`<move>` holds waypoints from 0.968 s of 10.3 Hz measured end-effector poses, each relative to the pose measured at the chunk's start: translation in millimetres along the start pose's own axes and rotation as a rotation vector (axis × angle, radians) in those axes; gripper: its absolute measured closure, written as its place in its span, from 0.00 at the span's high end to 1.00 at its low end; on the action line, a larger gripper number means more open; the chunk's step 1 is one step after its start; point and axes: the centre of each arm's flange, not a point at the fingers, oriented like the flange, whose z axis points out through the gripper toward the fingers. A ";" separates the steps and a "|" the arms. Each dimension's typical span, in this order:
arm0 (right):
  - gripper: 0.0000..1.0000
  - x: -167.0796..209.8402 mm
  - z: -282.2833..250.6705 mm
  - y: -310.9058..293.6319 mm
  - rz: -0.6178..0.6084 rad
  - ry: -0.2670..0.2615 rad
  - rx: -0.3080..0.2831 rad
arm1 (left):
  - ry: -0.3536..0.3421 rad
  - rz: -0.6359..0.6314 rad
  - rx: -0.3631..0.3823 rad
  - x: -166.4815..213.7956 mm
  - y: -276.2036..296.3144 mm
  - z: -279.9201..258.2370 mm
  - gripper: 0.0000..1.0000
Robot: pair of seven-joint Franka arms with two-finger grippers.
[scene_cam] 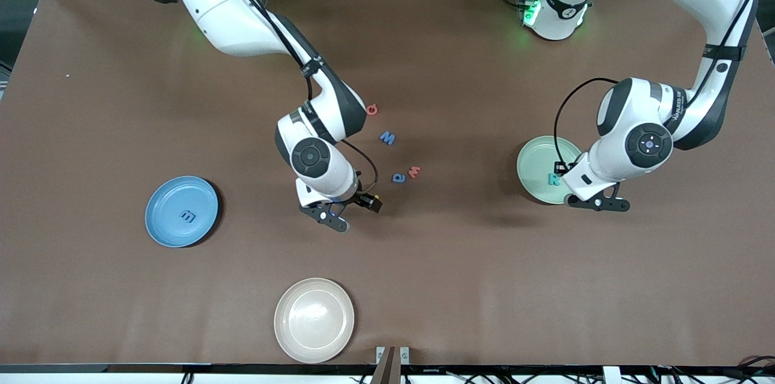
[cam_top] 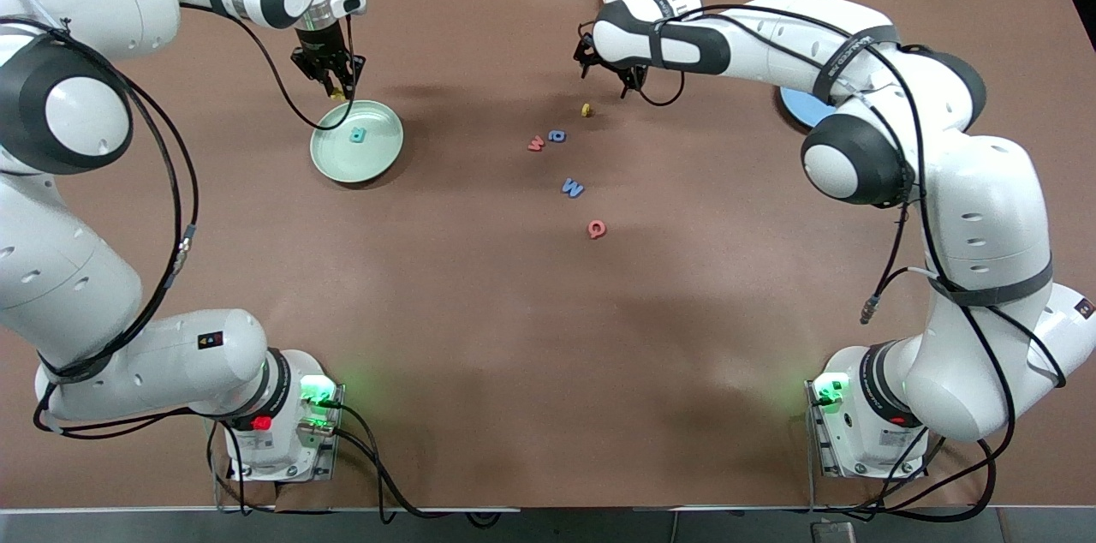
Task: Sort upper and lower case letters into plates
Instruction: 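Place the yellow H on the green plate while the right gripper grasps i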
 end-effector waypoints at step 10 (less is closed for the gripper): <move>1.00 -38.8 55.5 -13.0 -0.093 0.042 -0.093 | -0.056 -0.044 -0.038 -13.9 9.0 84.5 0.33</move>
